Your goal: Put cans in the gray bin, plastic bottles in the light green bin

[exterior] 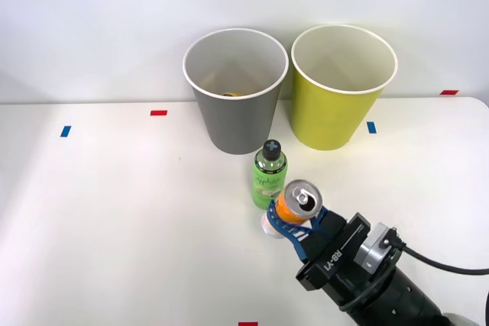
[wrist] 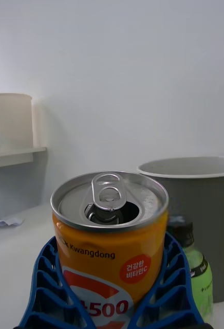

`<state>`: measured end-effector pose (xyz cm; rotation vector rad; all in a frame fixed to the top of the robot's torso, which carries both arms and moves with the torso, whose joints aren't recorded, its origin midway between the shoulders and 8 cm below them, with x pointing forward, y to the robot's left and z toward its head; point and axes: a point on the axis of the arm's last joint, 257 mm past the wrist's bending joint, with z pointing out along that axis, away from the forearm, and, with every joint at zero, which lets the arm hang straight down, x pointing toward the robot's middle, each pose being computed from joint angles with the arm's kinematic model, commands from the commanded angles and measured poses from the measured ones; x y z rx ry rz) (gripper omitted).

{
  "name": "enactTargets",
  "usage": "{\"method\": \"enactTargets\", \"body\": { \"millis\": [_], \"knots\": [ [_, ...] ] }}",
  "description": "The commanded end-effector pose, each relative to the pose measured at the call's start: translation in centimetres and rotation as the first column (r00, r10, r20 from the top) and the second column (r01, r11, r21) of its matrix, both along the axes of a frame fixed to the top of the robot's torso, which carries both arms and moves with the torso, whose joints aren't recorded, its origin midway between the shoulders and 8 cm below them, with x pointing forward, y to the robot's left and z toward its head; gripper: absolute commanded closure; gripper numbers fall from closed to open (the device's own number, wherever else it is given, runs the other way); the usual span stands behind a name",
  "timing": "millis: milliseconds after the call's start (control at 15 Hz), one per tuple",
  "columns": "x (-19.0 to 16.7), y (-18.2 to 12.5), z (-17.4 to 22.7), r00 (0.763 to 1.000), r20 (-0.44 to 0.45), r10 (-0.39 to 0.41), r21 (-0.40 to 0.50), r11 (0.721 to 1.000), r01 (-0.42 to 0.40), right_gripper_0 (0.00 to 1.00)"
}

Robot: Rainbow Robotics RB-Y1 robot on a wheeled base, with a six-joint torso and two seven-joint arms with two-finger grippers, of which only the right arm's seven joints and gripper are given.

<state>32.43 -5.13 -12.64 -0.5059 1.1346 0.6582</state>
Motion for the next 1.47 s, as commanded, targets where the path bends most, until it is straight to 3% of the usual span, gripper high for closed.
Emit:
{"method": "enactTargets", "body": {
  "millis": [67, 400, 867, 1467],
  "knots": [
    [1.4, 0.0, 4.9, 1.000, 0.010, -0.017, 0.027, 1.000, 0.016, 1.00],
    [3.3, 0.8, 12.6, 1.000, 0.002, 0.021, 0.103, 0.994, -0.021, 1.00],
    [7.6, 2.3, 15.7, 0.999, -0.035, 0.013, 0.046, 0.999, -0.011, 1.00],
    [17.3, 6.2, 17.1, 0.999, -0.033, 0.026, -0.033, 0.999, -0.028, 1.00]
  ]
}}
